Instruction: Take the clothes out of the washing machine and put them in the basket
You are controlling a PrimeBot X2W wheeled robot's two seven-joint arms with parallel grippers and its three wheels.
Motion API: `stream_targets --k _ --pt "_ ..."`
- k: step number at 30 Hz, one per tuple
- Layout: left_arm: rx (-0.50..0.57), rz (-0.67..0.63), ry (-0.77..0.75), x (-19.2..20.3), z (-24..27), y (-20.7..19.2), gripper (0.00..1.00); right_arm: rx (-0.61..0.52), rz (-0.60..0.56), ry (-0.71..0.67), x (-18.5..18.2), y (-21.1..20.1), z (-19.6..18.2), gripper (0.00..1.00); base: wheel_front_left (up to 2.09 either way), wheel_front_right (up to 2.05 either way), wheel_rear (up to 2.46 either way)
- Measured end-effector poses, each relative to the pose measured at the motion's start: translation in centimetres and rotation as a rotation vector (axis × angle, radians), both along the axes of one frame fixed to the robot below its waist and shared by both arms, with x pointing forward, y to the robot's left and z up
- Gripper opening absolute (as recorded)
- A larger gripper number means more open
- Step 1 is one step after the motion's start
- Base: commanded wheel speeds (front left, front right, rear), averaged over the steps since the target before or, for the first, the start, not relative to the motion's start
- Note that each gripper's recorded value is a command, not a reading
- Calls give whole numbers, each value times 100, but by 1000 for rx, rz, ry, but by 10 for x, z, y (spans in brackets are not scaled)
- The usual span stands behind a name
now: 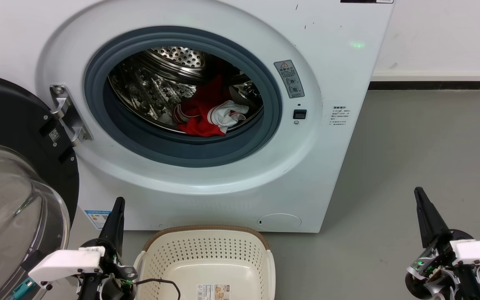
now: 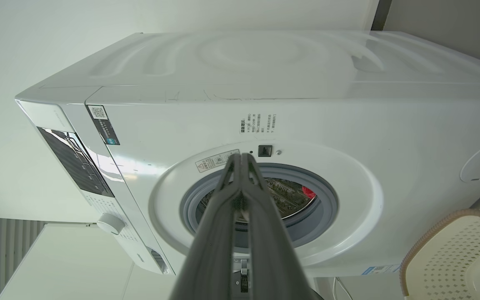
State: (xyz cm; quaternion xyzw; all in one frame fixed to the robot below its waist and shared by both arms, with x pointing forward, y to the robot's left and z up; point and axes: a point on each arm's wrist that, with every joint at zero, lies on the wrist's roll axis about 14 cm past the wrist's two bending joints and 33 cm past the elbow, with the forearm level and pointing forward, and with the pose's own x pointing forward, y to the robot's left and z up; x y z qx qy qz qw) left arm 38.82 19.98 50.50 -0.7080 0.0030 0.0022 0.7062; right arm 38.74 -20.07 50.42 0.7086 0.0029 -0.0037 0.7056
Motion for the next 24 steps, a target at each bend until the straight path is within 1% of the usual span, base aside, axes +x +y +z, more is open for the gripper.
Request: stream_targets --k 11,12,17,24 --pt "0 0 0 0 0 0 0 0 0 0 0 0 0 0 0 0 0" --pt "0 0 0 0 0 0 100 0 0 0 0 0 0 100 0 0 0" --pt "-3 -1 52 -7 -18 -3 100 2 -10 49 -8 -1 -17 100 0 0 0" --pt "37 1 38 -4 -12 -9 100 -26 -28 29 -6 -1 -10 100 0 0 0"
